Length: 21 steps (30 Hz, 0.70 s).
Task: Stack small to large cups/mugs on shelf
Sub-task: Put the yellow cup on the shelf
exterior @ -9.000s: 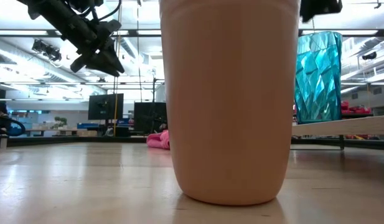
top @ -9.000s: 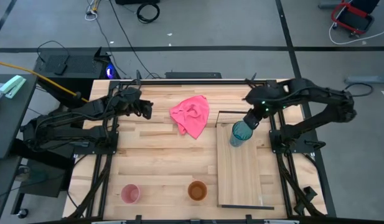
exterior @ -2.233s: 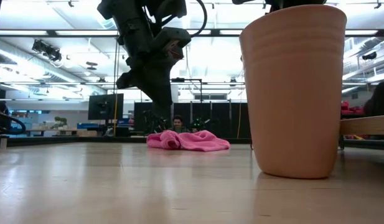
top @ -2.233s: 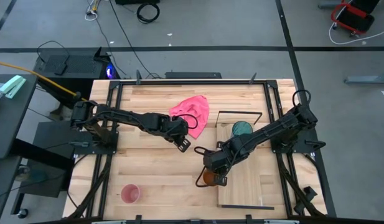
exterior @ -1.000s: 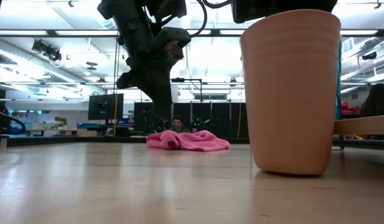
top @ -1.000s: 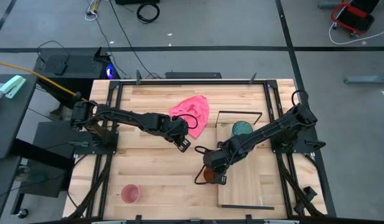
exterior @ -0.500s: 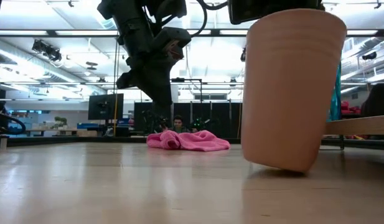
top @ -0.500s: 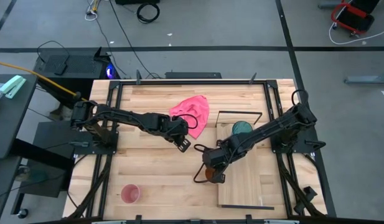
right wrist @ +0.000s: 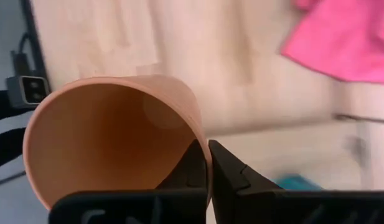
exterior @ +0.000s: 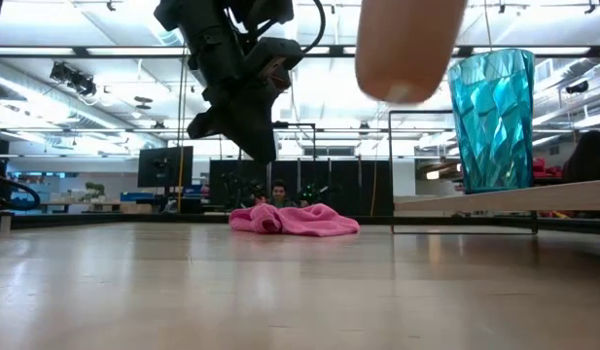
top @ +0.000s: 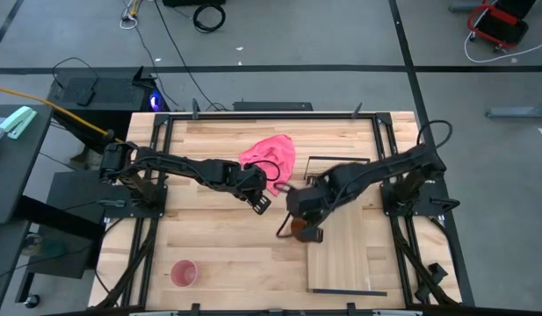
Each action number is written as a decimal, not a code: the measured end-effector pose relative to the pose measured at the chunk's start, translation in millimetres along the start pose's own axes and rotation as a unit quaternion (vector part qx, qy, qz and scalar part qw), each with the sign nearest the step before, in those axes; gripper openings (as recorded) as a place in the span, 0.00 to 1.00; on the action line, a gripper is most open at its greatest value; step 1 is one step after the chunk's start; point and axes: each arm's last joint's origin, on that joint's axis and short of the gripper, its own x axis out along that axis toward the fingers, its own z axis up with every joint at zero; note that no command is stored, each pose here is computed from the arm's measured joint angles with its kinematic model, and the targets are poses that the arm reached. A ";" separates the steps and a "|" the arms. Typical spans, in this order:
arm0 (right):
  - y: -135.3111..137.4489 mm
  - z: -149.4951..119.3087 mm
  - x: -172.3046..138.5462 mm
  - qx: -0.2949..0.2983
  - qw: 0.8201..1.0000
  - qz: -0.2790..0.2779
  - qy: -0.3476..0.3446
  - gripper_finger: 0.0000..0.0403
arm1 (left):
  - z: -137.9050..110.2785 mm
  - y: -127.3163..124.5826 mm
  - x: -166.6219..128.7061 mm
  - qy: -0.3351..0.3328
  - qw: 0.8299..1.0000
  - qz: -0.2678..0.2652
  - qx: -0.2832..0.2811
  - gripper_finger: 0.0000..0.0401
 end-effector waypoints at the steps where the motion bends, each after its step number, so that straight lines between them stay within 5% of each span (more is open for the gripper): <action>1: -3.9 -0.4 -8.9 0.003 1.000 -0.008 0.005 0.01 | 0.0 0.0 0.0 0.000 1.000 0.000 0.000 0.15; 12: -14.8 -19.6 -44.9 0.027 0.999 -0.008 0.019 0.01 | 0.6 -0.8 0.0 -0.004 1.000 -0.004 0.004 0.14; 21: -14.7 -95.9 -43.1 0.105 0.992 -0.022 0.070 0.01 | 2.1 -2.4 -0.1 -0.012 1.000 -0.012 0.011 0.13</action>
